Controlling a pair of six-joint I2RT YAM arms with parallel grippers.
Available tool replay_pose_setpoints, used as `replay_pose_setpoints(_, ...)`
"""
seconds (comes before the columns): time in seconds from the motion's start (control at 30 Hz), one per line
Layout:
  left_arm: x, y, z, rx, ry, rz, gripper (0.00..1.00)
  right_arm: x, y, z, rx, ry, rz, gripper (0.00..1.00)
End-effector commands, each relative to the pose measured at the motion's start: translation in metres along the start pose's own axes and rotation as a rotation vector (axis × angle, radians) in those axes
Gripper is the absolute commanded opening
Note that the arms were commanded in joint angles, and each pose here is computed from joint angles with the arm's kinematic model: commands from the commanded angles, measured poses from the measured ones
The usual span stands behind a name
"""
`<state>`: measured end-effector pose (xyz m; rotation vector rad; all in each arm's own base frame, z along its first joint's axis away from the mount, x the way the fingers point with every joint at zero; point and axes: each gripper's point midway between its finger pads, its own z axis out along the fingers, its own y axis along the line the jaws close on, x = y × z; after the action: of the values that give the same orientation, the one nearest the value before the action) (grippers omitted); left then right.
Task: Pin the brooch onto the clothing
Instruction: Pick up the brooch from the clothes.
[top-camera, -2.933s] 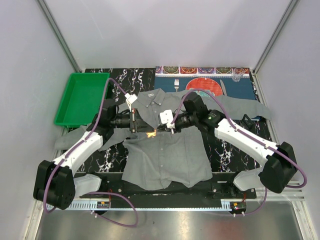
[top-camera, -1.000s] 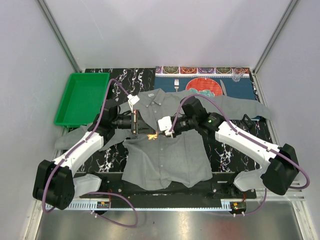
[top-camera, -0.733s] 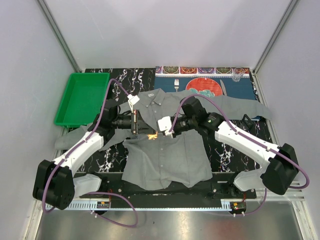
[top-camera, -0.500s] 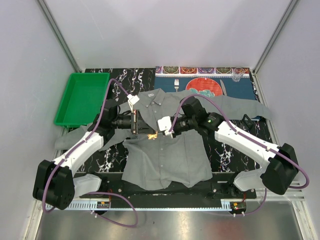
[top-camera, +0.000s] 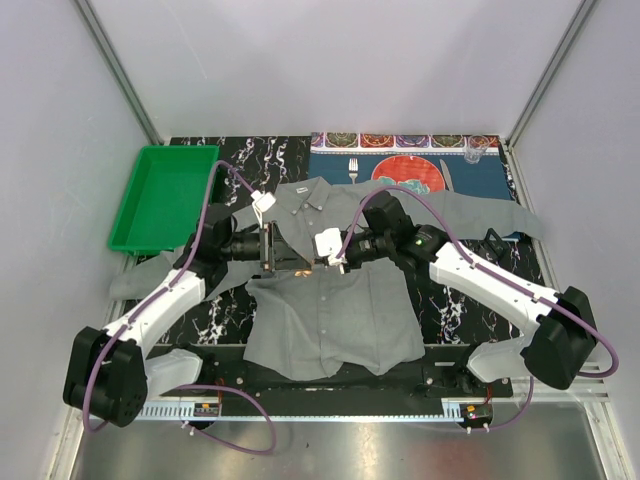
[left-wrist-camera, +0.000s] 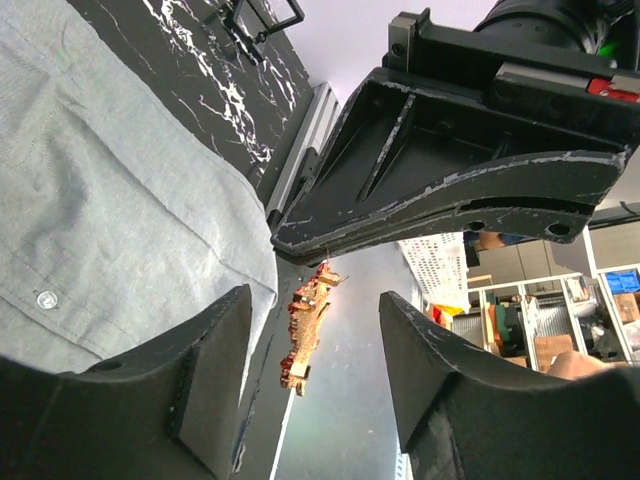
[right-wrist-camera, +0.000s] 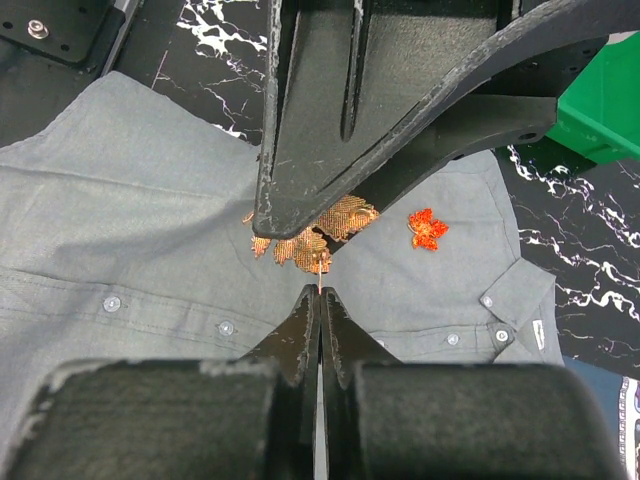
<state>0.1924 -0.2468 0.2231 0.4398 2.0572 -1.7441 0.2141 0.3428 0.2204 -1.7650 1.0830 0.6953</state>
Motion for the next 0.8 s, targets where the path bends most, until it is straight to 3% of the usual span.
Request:
replay_pose_setpoints(0.0, -0.0122, -0.0131, -0.0014, 0.035, -0.046, 0.050, 0.55, -0.0229, -0.0099, -0.0022, 0.036, -0.062, -0.014, 0.00)
replay_pose_setpoints(0.2, -0.0174, -0.0171, 0.0005, 0.067, -0.065, 0.019, 0.36, -0.0235, -0.0091, 0.0001, 0.027, -0.073, -0.009, 0.00)
replay_pose_setpoints(0.4, -0.0182, -0.0146, 0.0016, 0.063, -0.067, 0.006, 0.34, -0.0206, -0.0125, 0.0024, 0.035, -0.061, -0.005, 0.00)
replay_pose_setpoints(0.53, -0.0171, -0.0127, 0.0018, 0.061, -0.067, 0.002, 0.20, -0.0192, -0.0127, 0.0024, 0.038, -0.056, -0.001, 0.00)
replay_pose_setpoints(0.63, -0.0161, -0.0103, 0.0020, 0.054, -0.067, -0.002, 0.18, -0.0185, -0.0125, 0.0025, 0.039, -0.054, -0.001, 0.00)
replay_pose_setpoints(0.77, -0.0175, -0.0101, 0.0022, 0.052, -0.072, 0.002, 0.02, -0.0196, -0.0122, 0.0025, 0.036, -0.058, 0.002, 0.02)
